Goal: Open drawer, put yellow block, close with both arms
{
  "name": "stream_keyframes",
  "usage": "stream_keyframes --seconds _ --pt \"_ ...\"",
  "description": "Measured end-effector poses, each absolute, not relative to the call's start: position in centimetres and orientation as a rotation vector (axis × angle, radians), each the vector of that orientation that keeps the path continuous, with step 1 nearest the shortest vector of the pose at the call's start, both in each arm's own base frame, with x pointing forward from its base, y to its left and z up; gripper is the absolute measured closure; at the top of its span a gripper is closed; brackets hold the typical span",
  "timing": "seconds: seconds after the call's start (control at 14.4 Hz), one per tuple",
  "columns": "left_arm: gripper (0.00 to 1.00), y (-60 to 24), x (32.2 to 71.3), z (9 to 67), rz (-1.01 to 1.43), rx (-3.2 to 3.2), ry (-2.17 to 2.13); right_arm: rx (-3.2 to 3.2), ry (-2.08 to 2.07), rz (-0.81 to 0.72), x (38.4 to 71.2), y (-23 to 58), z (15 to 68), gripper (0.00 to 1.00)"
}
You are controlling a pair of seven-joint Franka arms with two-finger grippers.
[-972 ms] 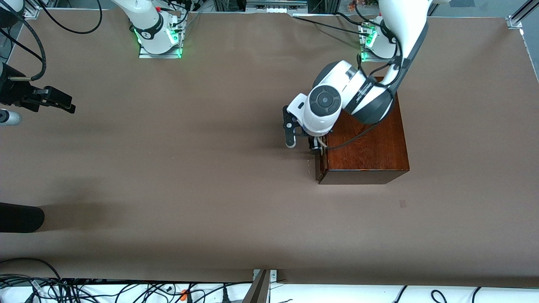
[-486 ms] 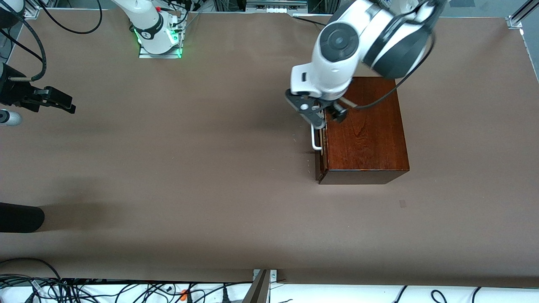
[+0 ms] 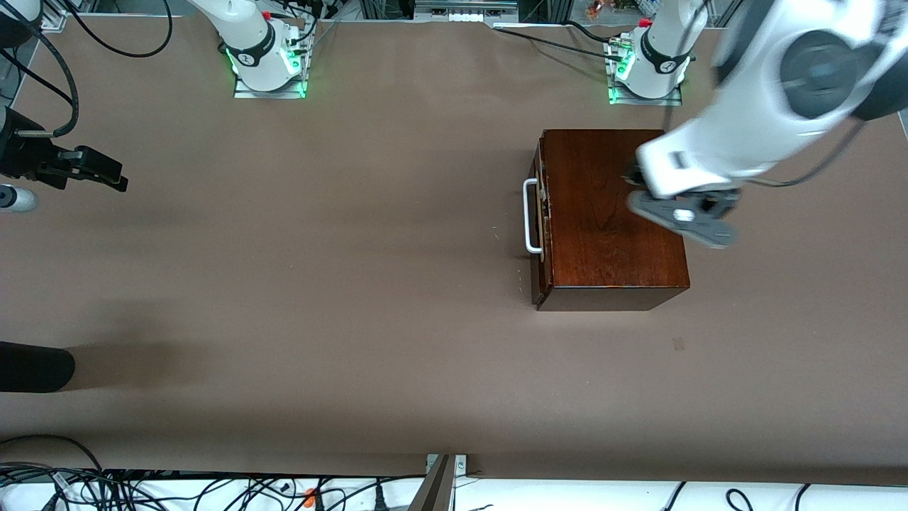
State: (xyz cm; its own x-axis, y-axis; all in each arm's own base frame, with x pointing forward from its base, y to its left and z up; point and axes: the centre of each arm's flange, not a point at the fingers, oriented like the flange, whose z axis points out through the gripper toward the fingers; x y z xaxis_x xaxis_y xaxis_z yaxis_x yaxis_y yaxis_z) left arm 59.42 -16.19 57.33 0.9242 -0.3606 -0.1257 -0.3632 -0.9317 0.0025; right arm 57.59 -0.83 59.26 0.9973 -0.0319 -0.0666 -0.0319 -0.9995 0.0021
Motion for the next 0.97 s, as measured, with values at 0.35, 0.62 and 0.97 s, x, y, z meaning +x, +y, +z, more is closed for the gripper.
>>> stream_keyframes --seconds 0.35,0.62,0.97 --pt "0.00 -8.0 60.2 60.2 0.012 -3.121 0.160 3.138 -0.050 -0.105 57.6 -0.8 59.3 0.00" --pt "0.00 -5.3 57.9 60.2 0.044 -3.121 0.015 3.138 -0.050 -0.105 57.6 -0.8 59.2 0.00" --pt "0.00 -4.4 56.8 59.2 0.080 -3.119 -0.009 3.138 -0.050 -0.105 57.6 -0.8 59.2 0.00"
